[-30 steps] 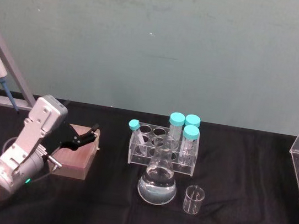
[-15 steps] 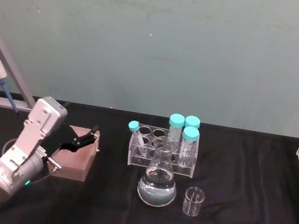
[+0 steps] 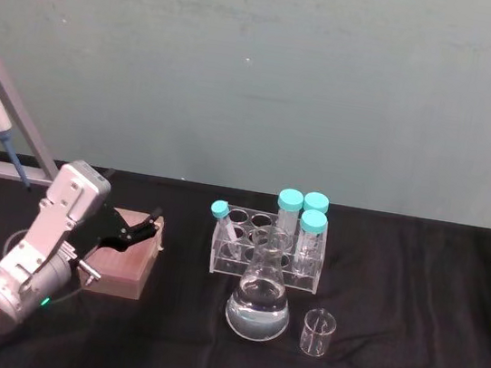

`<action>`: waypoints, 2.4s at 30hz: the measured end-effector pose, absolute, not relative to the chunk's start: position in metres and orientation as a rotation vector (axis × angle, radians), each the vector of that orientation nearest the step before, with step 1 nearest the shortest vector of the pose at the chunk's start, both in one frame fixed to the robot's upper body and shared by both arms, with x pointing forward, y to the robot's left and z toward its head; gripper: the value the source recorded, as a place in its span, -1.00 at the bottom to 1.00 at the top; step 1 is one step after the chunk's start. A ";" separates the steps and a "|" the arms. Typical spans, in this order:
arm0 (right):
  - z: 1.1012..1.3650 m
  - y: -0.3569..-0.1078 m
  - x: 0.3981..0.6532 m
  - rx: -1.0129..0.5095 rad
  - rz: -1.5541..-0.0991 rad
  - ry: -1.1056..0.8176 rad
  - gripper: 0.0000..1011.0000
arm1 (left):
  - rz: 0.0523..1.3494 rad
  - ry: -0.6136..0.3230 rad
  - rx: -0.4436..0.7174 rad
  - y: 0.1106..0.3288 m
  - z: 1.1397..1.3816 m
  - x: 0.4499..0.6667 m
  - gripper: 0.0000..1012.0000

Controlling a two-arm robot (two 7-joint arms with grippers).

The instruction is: Place the experimental apparatus aside using one hand.

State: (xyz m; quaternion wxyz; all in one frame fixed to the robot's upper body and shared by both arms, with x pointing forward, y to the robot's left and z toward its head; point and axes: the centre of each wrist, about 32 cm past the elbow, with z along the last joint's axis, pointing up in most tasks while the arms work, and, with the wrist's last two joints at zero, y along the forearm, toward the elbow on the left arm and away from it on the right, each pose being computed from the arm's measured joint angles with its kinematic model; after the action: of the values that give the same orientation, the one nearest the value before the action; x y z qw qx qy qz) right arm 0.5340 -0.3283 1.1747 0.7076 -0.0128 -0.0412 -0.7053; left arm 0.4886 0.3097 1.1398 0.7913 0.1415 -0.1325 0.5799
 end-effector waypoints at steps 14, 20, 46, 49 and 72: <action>1.173 -0.334 0.537 -0.033 -1.559 -0.091 0.17 | 1.248 -0.285 0.304 0.310 1.140 0.489 0.98; 1.172 -0.335 0.539 -0.039 -1.559 -0.087 0.17 | 1.248 -0.285 0.305 0.310 1.140 0.489 0.98; 1.170 -0.333 0.544 -0.053 -1.572 -0.060 0.17 | 1.248 -0.285 0.305 0.310 1.140 0.489 0.98; 1.170 -0.332 0.544 -0.054 -1.574 -0.058 0.18 | 1.248 -0.285 0.305 0.310 1.140 0.489 0.98; 1.170 -0.332 0.543 -0.057 -1.578 -0.057 0.17 | 1.248 -0.285 0.304 0.310 1.140 0.489 0.98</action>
State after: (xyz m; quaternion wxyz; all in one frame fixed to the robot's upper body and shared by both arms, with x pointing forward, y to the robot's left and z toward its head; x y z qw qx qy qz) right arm 0.5433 -0.3321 1.1697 0.7039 -0.0257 -0.0255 -0.7093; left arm 0.4886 0.3097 1.1398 0.7913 0.1415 -0.1325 0.5799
